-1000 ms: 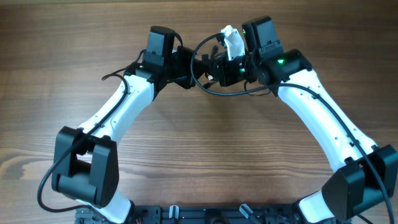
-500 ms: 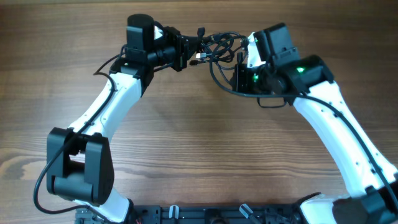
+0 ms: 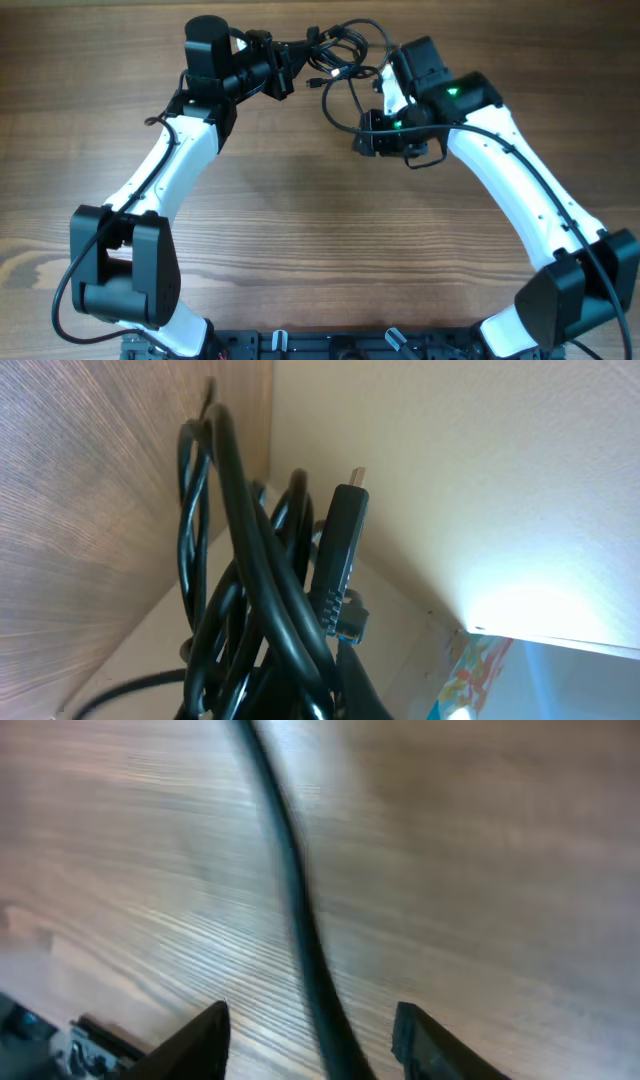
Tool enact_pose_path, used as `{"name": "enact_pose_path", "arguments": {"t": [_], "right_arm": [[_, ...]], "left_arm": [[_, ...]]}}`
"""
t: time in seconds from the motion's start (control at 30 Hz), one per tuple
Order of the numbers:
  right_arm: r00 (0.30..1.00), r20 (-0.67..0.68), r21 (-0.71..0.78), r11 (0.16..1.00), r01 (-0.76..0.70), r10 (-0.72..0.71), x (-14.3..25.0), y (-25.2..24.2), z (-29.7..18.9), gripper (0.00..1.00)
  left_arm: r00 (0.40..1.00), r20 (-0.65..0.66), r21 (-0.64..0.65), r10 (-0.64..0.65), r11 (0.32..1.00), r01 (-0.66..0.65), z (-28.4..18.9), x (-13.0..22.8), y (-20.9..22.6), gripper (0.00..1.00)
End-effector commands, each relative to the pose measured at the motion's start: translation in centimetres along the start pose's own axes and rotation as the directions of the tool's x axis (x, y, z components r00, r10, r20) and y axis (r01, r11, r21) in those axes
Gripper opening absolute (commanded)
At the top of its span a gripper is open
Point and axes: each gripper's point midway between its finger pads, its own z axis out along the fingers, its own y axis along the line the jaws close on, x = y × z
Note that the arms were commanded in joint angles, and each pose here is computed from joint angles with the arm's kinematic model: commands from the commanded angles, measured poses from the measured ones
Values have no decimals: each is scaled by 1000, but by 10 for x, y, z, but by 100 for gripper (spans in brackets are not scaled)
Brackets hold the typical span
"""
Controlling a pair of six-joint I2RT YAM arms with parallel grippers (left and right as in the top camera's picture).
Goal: Untangle cables
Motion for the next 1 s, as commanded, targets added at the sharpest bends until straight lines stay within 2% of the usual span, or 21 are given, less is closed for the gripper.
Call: {"name": "enact_pose_path", "arguments": {"t": [0.0, 0.07, 0.17, 0.27, 0.3, 0.37, 0.4, 0.5, 0.6, 0.7, 0.87, 0.93, 0.97], "right_arm": [[957, 216, -78, 974, 213, -192, -30, 40, -64, 59], [919, 319, -80, 960, 270, -232, -47, 51, -80, 59], [860, 387, -32, 928, 372, -331, -63, 55, -85, 58], [817, 418, 95, 913, 397, -399, -78, 42, -87, 58], [797, 426, 188, 904, 384, -427, -87, 29, -91, 58], [773, 419, 241, 879, 411, -477, -91, 25, -93, 58], [766, 410, 247, 869, 430, -495, -89, 25, -92, 57], [741, 386, 230, 836, 498, -549, -84, 31, -88, 54], [737, 373, 236, 826, 512, -564, -84, 29, -84, 49], [740, 323, 235, 807, 541, -590, -81, 24, -70, 48], [769, 280, 196, 819, 540, -574, -80, 18, -44, 43], [796, 268, 176, 840, 513, -543, -79, 16, -36, 37], [819, 265, 165, 861, 481, -509, -81, 13, -29, 26]], "left_arm": [[985, -34, 20, 172, 985, -171, -1, 15, -10, 4], [967, -61, 0, 248, 969, -248, 7, 26, -1, 4], [964, -85, -52, 252, 965, -257, 14, 34, 17, 4], [971, -106, -99, 215, 969, -226, 16, 39, 30, 4], [971, -138, -106, 197, 971, -212, 17, 47, 33, 4], [981, -157, -125, 116, 983, -136, 18, 54, 36, 4], [989, -146, -145, 2, 989, -24, 19, 56, 37, 4], [971, -171, -171, -165, 976, 136, 18, 66, 34, 4], [950, -228, -179, -213, 968, 174, 16, 78, 28, 4], [931, -238, -205, -276, 952, 229, 15, 83, 29, 4], [932, -255, -169, -257, 961, 219, 14, 84, 18, 4], [938, -240, -143, -250, 965, 221, 11, 75, 12, 4], [942, -238, -119, -237, 969, 214, 7, 69, 5, 4]]}}
